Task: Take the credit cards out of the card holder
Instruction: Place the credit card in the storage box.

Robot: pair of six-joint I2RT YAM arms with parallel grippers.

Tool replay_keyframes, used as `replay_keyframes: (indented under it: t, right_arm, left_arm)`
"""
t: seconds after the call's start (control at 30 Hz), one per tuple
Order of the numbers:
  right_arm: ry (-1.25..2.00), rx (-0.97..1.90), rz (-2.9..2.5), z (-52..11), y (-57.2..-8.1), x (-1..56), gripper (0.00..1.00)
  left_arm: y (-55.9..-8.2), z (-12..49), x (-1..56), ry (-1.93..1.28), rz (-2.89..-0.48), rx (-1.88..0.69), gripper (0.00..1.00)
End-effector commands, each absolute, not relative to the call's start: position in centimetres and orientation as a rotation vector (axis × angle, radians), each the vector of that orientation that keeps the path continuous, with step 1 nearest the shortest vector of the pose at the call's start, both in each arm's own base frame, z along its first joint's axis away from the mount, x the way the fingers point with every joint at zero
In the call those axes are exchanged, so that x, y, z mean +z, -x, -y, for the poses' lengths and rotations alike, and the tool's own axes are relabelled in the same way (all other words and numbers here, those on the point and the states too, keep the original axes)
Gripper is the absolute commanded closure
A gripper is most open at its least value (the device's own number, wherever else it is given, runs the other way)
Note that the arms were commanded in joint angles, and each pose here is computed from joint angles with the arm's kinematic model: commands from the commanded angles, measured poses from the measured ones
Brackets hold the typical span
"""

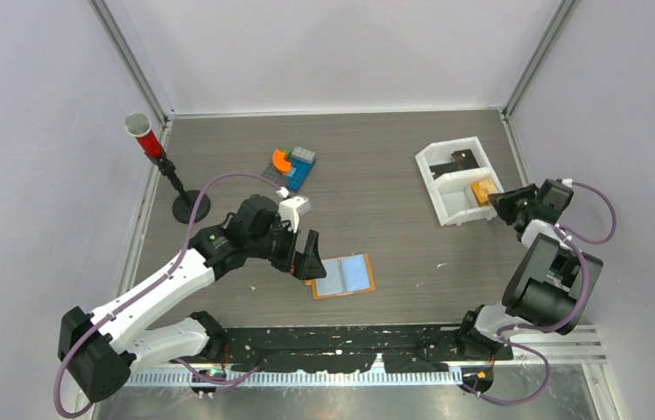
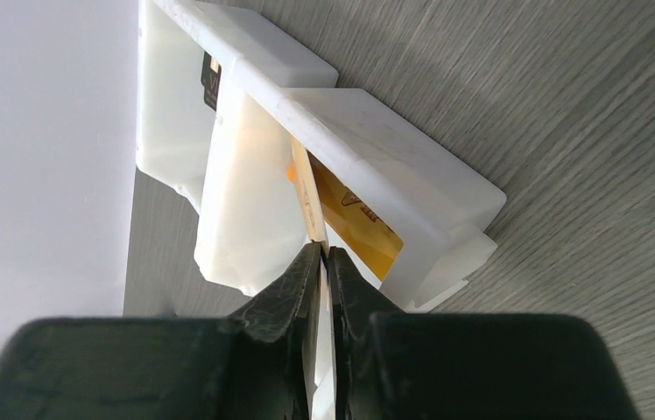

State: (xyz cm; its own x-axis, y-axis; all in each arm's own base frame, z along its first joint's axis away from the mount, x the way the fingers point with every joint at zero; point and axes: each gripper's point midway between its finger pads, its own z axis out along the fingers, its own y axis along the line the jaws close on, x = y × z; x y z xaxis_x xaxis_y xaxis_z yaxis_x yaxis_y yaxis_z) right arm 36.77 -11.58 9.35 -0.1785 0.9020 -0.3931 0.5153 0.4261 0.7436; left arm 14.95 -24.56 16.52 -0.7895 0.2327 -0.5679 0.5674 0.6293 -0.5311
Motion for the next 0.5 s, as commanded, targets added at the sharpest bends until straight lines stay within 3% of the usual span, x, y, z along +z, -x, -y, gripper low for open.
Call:
replay_keyframes:
  t: [0.0, 0.2, 0.47]
  right_arm:
    - [-1.227, 0.533, -1.777, 12.65, -36.81, 10.58, 0.84]
    - [-1.262, 0.506, -1.785, 12.93, -36.47, 10.39, 0.77]
    - [-1.277, 0.490, -1.778, 13.13, -36.29, 10.67, 0.75]
  left_arm:
    - [-15.04, 24.96, 18.22, -0.661, -2.350, -1.027, 0.01]
    - [-15.01, 24.68, 18.21, -0.659, -2.346, -1.013, 0.01]
    - [-15.11, 24.39, 18.05, -0.645, -2.353, -0.992, 0.01]
